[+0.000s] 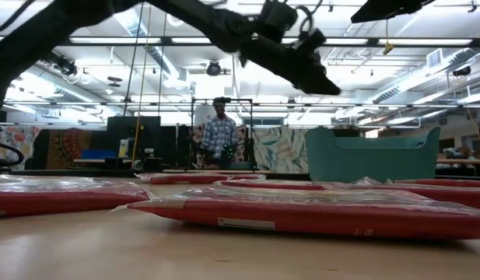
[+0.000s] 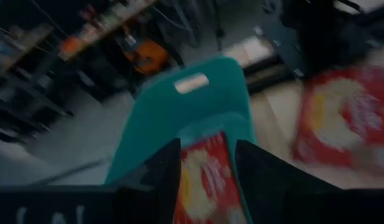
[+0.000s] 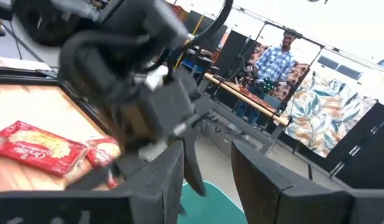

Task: Sort popcorn bags into baskets
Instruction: Put the red popcorn bag into the blue bin

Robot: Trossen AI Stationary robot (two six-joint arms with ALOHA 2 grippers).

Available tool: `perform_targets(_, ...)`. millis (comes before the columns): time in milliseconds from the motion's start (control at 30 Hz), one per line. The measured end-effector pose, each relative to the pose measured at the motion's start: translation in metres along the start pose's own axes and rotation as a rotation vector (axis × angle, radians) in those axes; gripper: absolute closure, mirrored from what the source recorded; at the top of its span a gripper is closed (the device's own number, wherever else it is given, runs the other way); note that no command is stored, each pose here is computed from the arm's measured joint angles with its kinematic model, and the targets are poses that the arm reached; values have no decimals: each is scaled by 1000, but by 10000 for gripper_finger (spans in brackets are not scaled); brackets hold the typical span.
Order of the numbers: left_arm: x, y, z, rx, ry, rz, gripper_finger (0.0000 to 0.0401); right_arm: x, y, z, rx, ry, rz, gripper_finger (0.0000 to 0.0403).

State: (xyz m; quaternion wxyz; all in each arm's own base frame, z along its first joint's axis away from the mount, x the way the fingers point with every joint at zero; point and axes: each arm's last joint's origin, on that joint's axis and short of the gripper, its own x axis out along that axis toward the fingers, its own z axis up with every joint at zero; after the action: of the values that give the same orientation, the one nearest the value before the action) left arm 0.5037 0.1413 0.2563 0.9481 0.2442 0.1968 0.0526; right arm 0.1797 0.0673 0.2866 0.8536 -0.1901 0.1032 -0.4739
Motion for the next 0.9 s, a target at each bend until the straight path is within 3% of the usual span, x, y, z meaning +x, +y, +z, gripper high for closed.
perform_targets(267,-34,15,-9,-111,84,-81,275,2,-3,-35,104,-66,157,263)
perform_targets(500,-57,3,-9,-53,184,12,285,16,-5,-62,226,-84,325,263)
perform_targets(633,-72,-4,-2,-20,221,46,285,32,-1,-75,257,-12,415,263)
perform_targets(733,-81,-9,-2,-28,293,1,285,44,3,-84,270,57,461,263)
perform_targets(900,-91,-20,-25,-148,543,-106,285,58,6,-91,271,104,496,263)
